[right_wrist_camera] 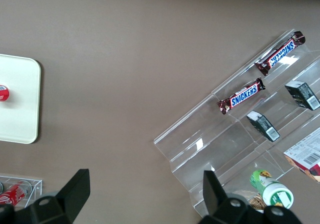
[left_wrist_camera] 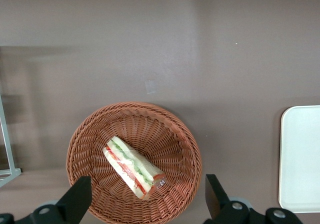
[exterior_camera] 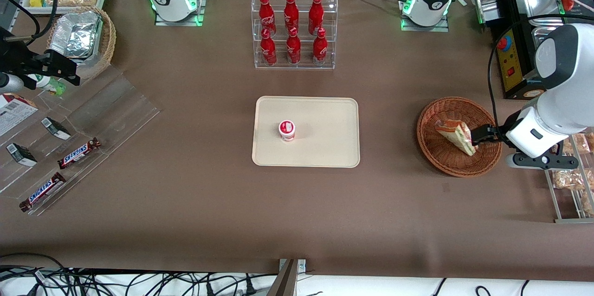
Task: Place sandwich from basket to tray
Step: 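Lower the open left gripper over the sandwich in the wicker basket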
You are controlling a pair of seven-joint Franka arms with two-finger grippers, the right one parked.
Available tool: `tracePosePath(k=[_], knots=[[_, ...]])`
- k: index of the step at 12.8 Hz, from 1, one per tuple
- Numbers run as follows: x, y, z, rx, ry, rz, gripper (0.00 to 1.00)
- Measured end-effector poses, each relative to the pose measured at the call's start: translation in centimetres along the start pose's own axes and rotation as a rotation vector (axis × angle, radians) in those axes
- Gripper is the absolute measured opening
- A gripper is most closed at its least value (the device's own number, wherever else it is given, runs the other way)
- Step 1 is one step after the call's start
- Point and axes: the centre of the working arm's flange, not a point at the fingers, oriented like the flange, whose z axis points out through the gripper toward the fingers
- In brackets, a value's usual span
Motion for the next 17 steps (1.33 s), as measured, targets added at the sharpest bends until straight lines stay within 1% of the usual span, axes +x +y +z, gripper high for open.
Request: tracePosePath(k=[6, 8, 10, 15, 17], knots=[[0.0, 0.0, 0.1, 0.001, -0.002, 0.004, 1.0], [0.0, -1.0, 0.5, 0.002, -0.014, -0.012, 1.0], [-0.1, -1.8, 1.6, 0.003, -0.041, -0.063, 1.0], [-0.9, -3.5, 6.8, 0.019, -0.139, -0.329, 1.0], [-1.3, -3.7, 8.0, 0.028, -0.158, -0.428, 1.0]])
